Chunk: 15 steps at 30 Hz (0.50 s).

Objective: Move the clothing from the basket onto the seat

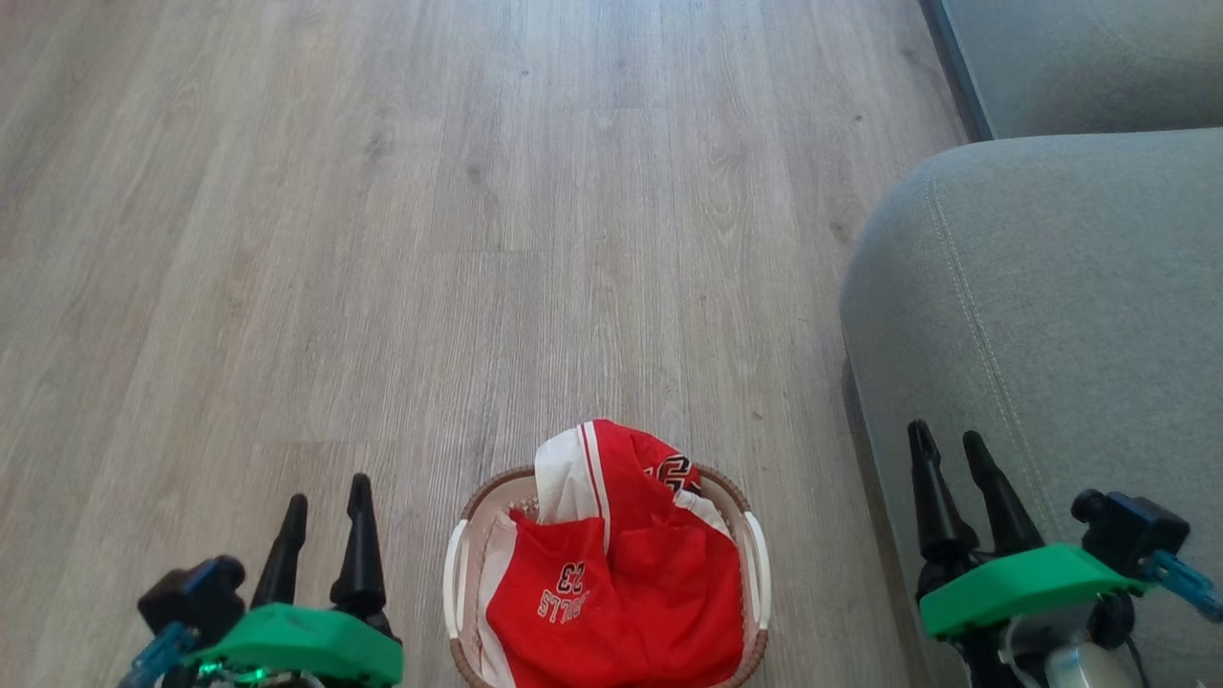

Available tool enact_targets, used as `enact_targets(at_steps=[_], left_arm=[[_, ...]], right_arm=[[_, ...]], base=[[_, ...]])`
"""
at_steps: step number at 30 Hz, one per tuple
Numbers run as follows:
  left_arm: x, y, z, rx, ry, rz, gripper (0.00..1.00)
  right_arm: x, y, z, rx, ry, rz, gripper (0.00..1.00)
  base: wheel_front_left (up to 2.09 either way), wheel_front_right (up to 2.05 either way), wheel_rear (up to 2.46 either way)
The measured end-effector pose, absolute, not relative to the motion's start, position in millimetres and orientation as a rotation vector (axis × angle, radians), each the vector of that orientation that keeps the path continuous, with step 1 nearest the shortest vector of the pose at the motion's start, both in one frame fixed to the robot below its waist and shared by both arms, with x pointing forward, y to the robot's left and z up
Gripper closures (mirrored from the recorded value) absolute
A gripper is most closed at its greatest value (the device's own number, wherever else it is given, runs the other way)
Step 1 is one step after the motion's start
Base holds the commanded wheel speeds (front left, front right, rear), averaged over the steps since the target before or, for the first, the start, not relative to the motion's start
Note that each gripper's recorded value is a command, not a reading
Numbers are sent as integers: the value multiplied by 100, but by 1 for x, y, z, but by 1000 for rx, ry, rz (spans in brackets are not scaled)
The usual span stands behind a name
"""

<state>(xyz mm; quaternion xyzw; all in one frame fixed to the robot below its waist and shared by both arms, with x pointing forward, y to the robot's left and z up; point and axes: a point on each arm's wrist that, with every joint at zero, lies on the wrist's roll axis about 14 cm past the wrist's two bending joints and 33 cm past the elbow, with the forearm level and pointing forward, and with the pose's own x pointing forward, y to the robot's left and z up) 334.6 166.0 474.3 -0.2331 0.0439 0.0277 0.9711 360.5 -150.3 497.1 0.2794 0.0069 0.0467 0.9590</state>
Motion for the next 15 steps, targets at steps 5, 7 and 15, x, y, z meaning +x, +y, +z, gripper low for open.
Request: enact_targets(at_steps=[5, 7, 15], left_arm=[[333, 163, 477, -409, 74, 45, 0], [333, 164, 479, -386, 65, 48, 0], [331, 164, 484, -293, 33, 40, 0]], right_arm=[[360, -146, 501, 507, -1, 113, 0], [360, -144, 502, 483, -5, 122, 0], [359, -138, 509, 391, -40, 152, 0]], base=[[0, 0, 0], [0, 0, 0], [0, 0, 0]])
